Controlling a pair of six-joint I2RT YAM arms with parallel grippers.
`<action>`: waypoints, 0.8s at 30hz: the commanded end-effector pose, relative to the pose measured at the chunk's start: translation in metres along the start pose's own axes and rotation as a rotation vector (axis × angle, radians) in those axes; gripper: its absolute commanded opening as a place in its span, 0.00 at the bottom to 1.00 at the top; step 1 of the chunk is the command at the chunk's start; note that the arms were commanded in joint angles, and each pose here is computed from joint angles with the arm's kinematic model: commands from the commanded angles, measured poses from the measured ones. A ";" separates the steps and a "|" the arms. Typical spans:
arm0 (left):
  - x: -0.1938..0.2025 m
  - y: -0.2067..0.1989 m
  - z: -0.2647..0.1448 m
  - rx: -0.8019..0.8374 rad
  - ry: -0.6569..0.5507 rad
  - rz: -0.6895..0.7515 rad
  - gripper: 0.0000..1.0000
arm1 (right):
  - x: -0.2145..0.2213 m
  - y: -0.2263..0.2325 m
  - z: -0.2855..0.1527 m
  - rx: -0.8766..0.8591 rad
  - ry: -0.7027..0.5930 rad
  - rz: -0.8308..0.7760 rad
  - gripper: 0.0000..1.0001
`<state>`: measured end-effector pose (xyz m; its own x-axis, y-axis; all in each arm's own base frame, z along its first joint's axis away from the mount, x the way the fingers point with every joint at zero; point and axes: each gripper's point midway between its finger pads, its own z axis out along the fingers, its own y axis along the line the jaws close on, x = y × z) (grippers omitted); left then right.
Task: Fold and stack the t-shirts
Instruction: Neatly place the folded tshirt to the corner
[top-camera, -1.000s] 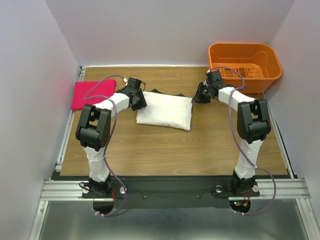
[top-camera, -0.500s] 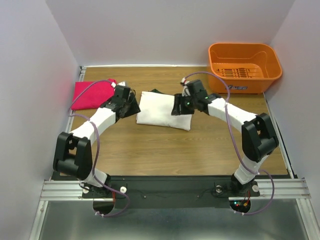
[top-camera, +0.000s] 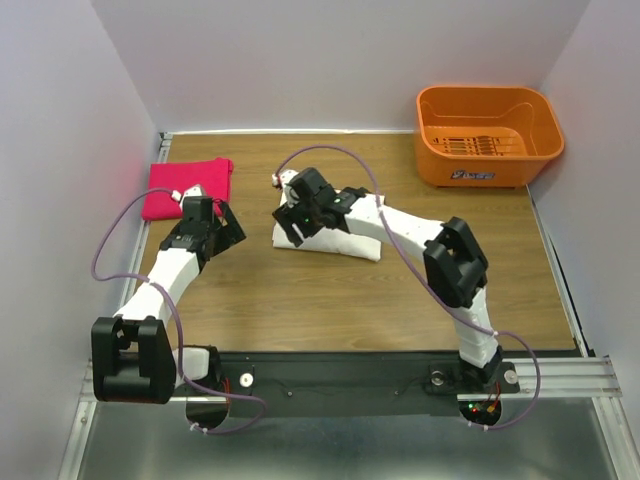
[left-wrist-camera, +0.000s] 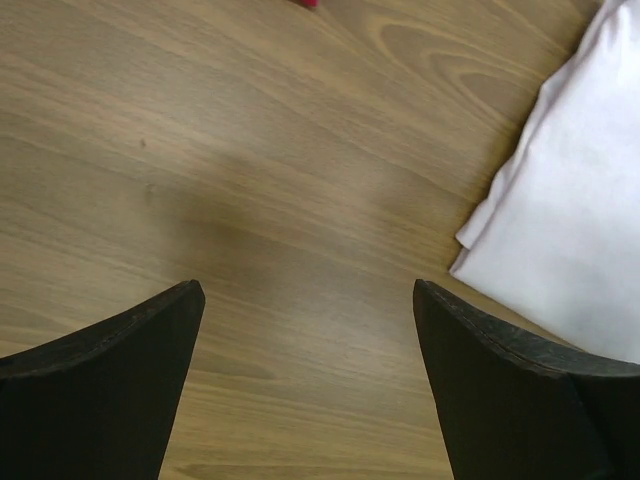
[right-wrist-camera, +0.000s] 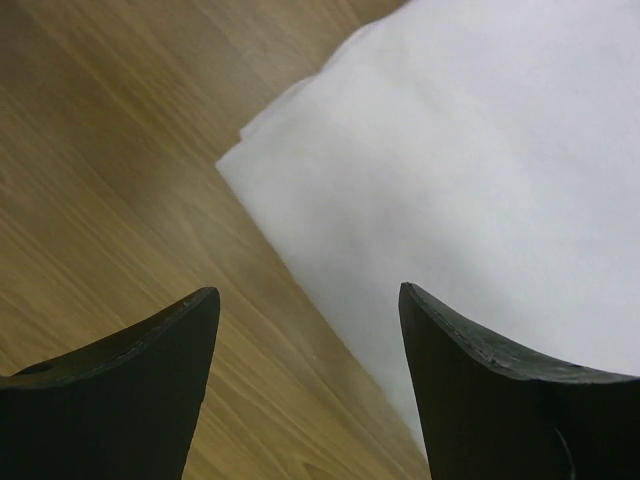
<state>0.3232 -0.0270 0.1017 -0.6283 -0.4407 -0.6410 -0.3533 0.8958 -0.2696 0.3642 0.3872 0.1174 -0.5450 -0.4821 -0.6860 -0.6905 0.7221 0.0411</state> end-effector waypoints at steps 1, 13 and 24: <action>-0.004 0.005 0.001 0.009 -0.041 0.016 0.99 | -0.016 0.008 0.018 0.052 -0.011 -0.159 0.78; -0.009 0.009 0.005 0.023 -0.034 -0.022 0.96 | -0.021 0.036 0.073 0.030 -0.009 -0.282 0.66; -0.005 0.006 0.009 0.036 -0.017 -0.021 0.95 | 0.032 0.041 0.103 0.012 0.110 -0.308 0.66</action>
<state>0.3274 -0.0188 0.0980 -0.6108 -0.4671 -0.6393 -0.3558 0.8833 -0.3054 0.3789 0.4507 0.0418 -0.3729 -0.6941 -0.6158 -0.8075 0.5697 -0.1532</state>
